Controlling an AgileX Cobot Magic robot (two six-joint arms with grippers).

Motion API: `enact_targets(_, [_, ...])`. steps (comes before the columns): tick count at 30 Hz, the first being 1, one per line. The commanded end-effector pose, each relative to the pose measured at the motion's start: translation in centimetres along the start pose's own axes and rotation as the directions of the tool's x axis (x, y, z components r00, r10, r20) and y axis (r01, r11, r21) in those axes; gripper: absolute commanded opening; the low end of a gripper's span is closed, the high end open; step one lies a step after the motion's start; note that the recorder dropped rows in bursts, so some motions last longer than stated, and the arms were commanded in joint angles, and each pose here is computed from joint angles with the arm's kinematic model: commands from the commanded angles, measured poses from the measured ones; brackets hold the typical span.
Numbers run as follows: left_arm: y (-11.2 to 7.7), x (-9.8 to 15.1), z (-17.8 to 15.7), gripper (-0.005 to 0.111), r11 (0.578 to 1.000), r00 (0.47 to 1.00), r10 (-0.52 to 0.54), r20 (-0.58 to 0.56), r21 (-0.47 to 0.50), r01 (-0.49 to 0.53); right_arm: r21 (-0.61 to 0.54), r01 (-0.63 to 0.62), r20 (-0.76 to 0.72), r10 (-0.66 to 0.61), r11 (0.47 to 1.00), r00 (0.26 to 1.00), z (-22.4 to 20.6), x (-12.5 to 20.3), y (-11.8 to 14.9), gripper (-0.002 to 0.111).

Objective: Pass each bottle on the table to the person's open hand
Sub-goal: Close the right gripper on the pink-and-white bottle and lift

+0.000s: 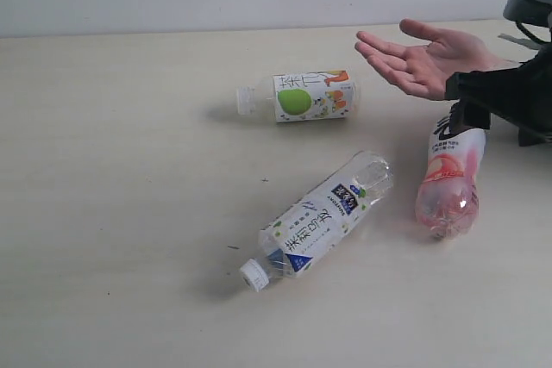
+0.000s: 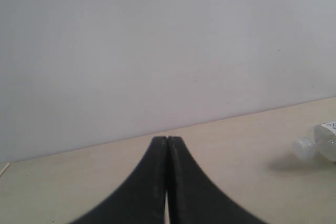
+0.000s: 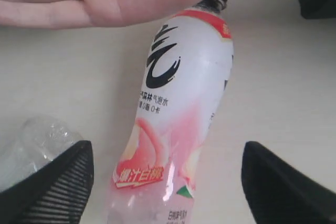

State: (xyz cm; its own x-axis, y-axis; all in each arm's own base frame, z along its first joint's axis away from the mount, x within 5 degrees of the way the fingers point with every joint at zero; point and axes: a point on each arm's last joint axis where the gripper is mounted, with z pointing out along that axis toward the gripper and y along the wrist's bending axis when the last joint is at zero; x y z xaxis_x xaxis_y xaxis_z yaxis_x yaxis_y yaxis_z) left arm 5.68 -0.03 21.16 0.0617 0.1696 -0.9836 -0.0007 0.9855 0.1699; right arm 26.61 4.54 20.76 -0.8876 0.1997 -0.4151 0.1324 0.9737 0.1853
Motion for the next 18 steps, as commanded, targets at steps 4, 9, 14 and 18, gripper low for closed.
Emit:
enact_targets(4, [0.0, 0.0, 0.0, 0.0, 1.0, 1.0, 0.002, 0.006, -0.004, -0.002, 0.024, -0.003, -0.03, 0.004, 1.0, 1.0, 3.3, -0.3, -0.3, 0.082])
enact_targets(9, [0.0, 0.0, 0.0, 0.0, 1.0, 1.0, 0.002, 0.006, -0.004, -0.002, 0.024, -0.01, -0.024, 0.011, 1.0, 1.0, 3.6, -0.3, -0.3, 0.082])
enact_targets(14, [0.0, 0.0, 0.0, 0.0, 1.0, 1.0, 0.002, 0.006, -0.004, -0.002, 0.022, -0.01, -0.02, 0.01, 1.0, 1.0, 3.6, -0.4, -0.3, 0.082])
enact_targets(18, [0.0, 0.0, 0.0, 0.0, 1.0, 1.0, 0.002, 0.006, -0.004, -0.002, 0.02, -0.042, -0.009, 0.042, 0.999, 0.999, 3.7, -0.5, -0.2, 0.082])
